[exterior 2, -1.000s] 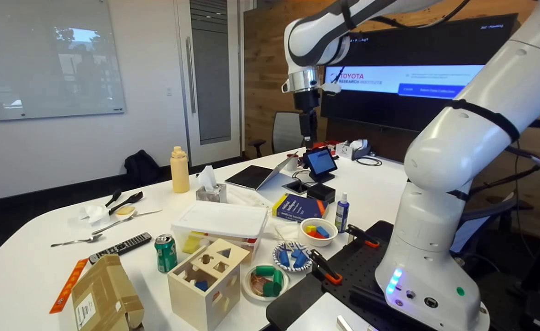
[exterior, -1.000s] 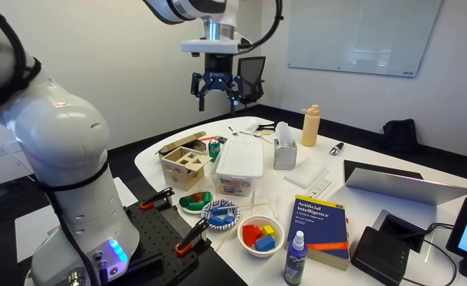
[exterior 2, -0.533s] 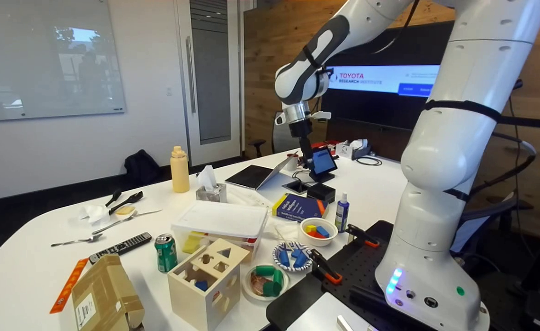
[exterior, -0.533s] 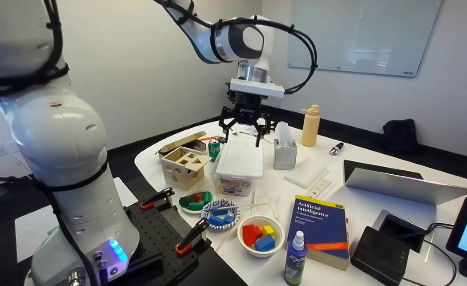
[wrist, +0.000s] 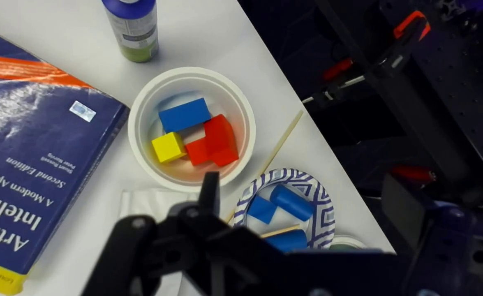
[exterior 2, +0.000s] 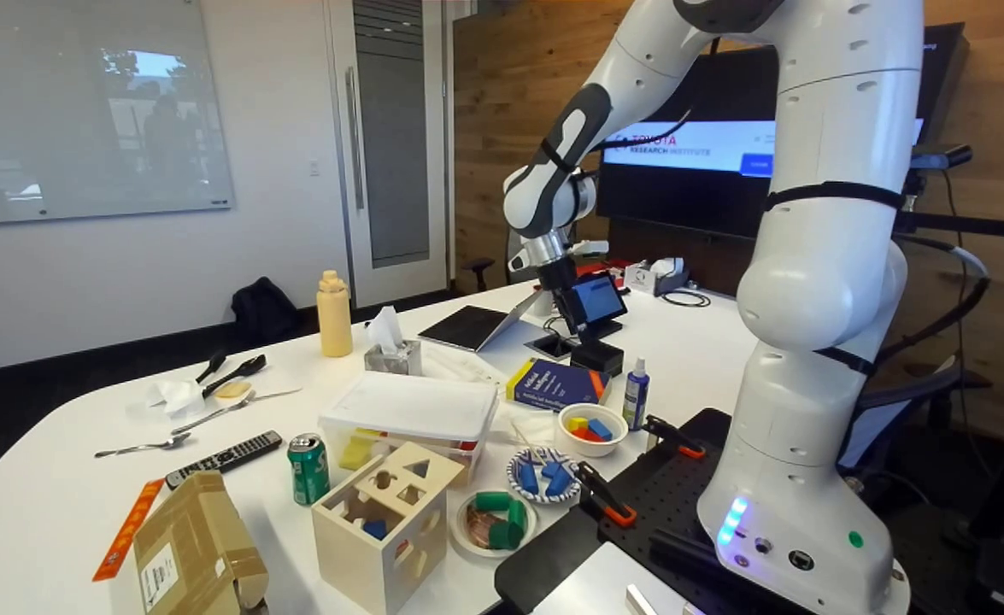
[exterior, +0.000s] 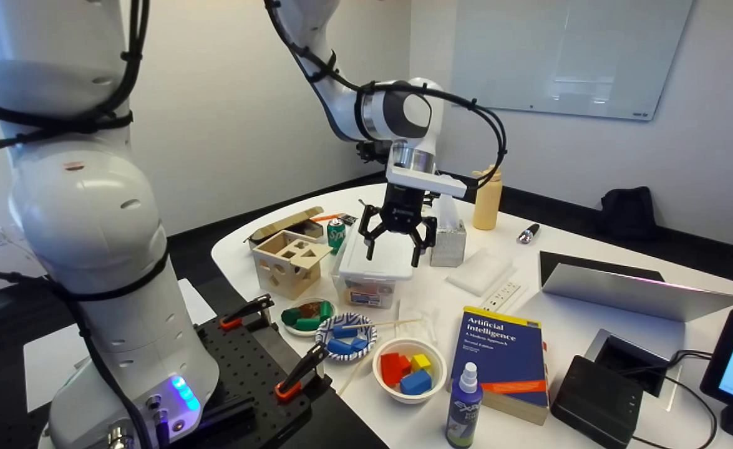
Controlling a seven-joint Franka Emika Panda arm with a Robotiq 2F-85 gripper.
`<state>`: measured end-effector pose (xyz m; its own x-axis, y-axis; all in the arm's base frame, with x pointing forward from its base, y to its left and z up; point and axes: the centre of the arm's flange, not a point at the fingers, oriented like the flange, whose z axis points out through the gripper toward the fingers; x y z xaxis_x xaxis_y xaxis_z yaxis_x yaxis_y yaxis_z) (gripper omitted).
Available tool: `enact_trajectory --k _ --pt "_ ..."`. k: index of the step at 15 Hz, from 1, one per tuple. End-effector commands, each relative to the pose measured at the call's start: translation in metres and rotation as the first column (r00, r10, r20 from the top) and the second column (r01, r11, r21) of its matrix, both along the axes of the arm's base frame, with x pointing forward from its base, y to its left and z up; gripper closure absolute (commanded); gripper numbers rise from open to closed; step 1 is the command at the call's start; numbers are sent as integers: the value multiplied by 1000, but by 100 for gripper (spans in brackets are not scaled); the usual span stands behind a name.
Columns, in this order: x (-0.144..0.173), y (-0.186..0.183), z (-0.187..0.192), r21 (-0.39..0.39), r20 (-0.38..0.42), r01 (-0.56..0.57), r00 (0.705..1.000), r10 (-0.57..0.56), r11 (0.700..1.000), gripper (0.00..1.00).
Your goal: Place the orange block inside the wooden object through the square whole
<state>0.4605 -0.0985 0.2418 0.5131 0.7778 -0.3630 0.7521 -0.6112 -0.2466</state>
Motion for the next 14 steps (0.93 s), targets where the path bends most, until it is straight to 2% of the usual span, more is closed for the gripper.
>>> enact_trajectory --k 1,3,4,8,10,14 --pt "-3 -11 -38 20 6 -29 1000 29 999 0" --pt "-5 -16 -59 21 -9 3 1000 -3 1000 0" --pt "-4 -12 -44 15 -10 5 1000 -5 1000 0" --pt "-5 -14 -53 18 -23 8 1000 -8 1000 0" --pt "0 -12 -75 -15 -54 -10 998 10 1000 0" --pt "-1 1 -126 -24 -130 -96 987 92 995 0"
